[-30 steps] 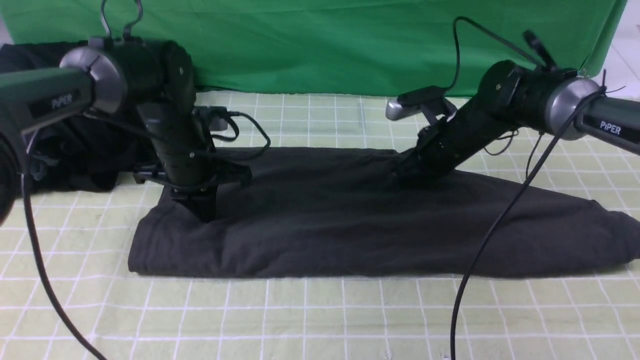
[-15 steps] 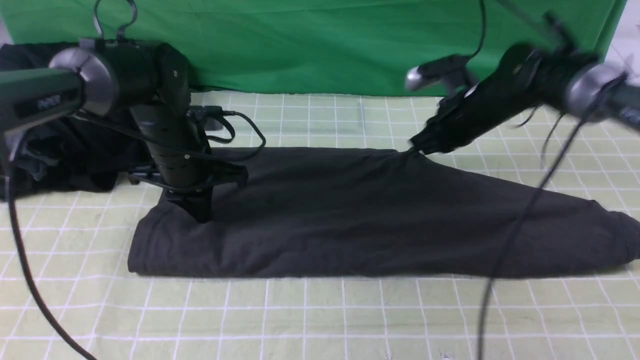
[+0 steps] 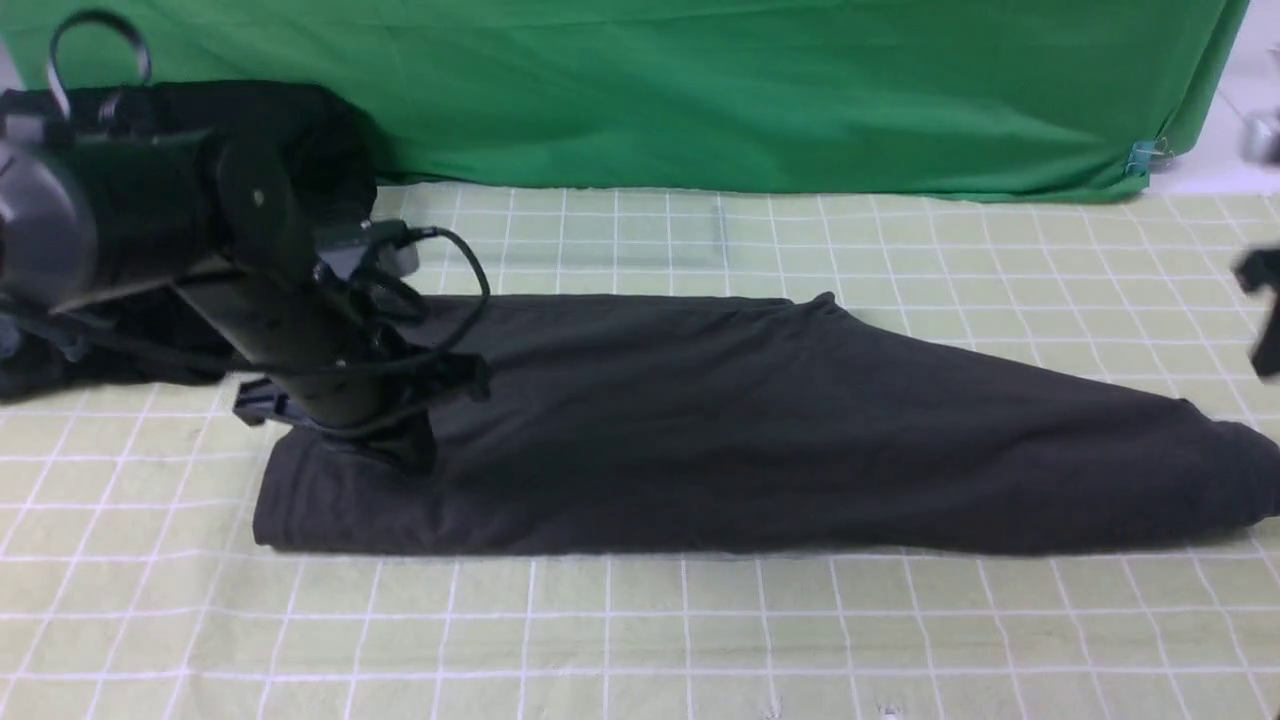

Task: Fold a long-sleeved shirt over a green coffee tablecloth.
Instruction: 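Pull the folded dark garment lengthwise by its ends to straighten it flat on the table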

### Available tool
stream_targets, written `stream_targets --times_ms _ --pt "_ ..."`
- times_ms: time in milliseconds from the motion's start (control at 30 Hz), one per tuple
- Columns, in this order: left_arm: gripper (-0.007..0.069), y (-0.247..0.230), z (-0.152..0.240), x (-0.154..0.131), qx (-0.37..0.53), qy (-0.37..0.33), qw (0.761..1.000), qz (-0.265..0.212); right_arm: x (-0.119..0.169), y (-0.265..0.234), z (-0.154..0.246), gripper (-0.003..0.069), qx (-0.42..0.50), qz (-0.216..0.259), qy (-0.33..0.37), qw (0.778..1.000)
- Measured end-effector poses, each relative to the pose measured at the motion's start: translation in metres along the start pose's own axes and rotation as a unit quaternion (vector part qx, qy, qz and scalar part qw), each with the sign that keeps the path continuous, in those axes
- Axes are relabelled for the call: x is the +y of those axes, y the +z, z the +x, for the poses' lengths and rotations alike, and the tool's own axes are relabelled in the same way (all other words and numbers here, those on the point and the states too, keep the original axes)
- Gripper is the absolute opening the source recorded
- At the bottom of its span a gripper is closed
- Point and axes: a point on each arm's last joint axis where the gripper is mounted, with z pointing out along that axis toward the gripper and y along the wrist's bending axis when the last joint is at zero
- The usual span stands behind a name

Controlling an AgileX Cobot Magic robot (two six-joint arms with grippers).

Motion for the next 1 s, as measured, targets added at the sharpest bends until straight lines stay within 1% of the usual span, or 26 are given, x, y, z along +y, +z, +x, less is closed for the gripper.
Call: stream_targets --times_ms 67,100,167,233,267,300,333,367,567,667,700,733,767,833,867,900,933,967,1000 --pt "-0.0004 0.006 0.007 0.005 0.010 0.002 1.000 -0.013 -0.012 0.012 0.005 0.0375 0.001 0.006 0.022 1.000" --pt "-0.0004 0.007 0.008 0.005 0.013 0.001 1.000 -0.013 -0.013 0.013 0.005 0.0388 0.002 0.006 0.023 1.000" --pt "-0.0004 0.013 0.016 0.012 0.028 -0.003 0.999 -0.034 -0.017 0.022 0.006 0.0492 0.005 0.007 0.029 1.000" --pt "-0.0004 0.020 0.024 0.018 0.031 -0.028 0.998 -0.047 -0.019 0.034 0.004 0.0596 0.006 0.004 0.034 0.999" --pt "-0.0004 0.020 0.025 0.019 0.025 -0.038 0.998 -0.047 -0.019 0.040 0.002 0.0627 0.007 0.003 0.036 0.999" --pt "-0.0004 0.020 0.026 0.019 0.024 -0.040 0.998 -0.047 -0.019 0.042 0.002 0.0634 0.007 0.003 0.037 0.999" --pt "-0.0004 0.020 0.028 0.020 0.020 -0.047 0.998 -0.046 -0.017 0.054 0.000 0.0653 0.015 0.000 0.036 0.999" --pt "-0.0004 0.021 0.028 0.020 0.019 -0.050 0.998 -0.045 -0.016 0.061 0.000 0.0657 0.022 -0.001 0.035 0.999" --pt "-0.0004 0.017 0.027 0.019 0.003 -0.052 0.998 -0.043 -0.006 0.088 -0.003 0.0654 0.037 -0.004 0.027 0.999" --pt "-0.0004 0.013 0.026 0.020 -0.008 -0.051 0.998 -0.042 -0.002 0.094 -0.004 0.0616 0.038 -0.002 0.021 0.999" --pt "-0.0004 0.009 0.025 0.019 -0.016 -0.050 0.998 -0.041 0.001 0.095 -0.005 0.0571 0.038 -0.002 0.016 0.999" --pt "-0.0004 0.002 0.024 0.019 -0.026 -0.047 0.998 -0.040 0.004 0.096 -0.005 0.0490 0.038 -0.003 0.003 0.999" --pt "-0.0004 -0.003 0.023 0.018 -0.034 -0.046 0.998 -0.038 0.005 0.096 -0.005 0.0428 0.039 -0.003 -0.003 0.999" --pt "-0.0004 -0.016 0.022 0.015 -0.053 -0.042 0.997 -0.034 0.009 0.097 -0.005 0.0210 0.043 -0.009 -0.021 0.999" --pt "-0.0004 -0.017 0.022 0.015 -0.055 -0.042 0.997 -0.034 0.009 0.097 -0.005 0.0210 0.043 -0.010 -0.021 0.999" --pt "-0.0004 -0.031 0.022 0.013 -0.074 -0.039 0.996 -0.030 0.010 0.096 -0.004 0.0089 0.046 -0.010 -0.028 0.999" --pt "-0.0004 -0.031 0.022 0.013 -0.074 -0.038 0.996 -0.030 0.010 0.095 -0.005 0.0082 0.046 -0.009 -0.029 0.999" --pt "-0.0004 -0.044 0.023 0.012 -0.090 -0.034 0.995 -0.028 0.006 0.090 -0.004 0.0054 0.050 0.006 -0.024 0.998" --pt "-0.0004 -0.051 0.024 0.011 -0.096 -0.032 0.995 -0.027 0.002 0.086 -0.004 0.0051 0.052 0.017 -0.016 0.998"
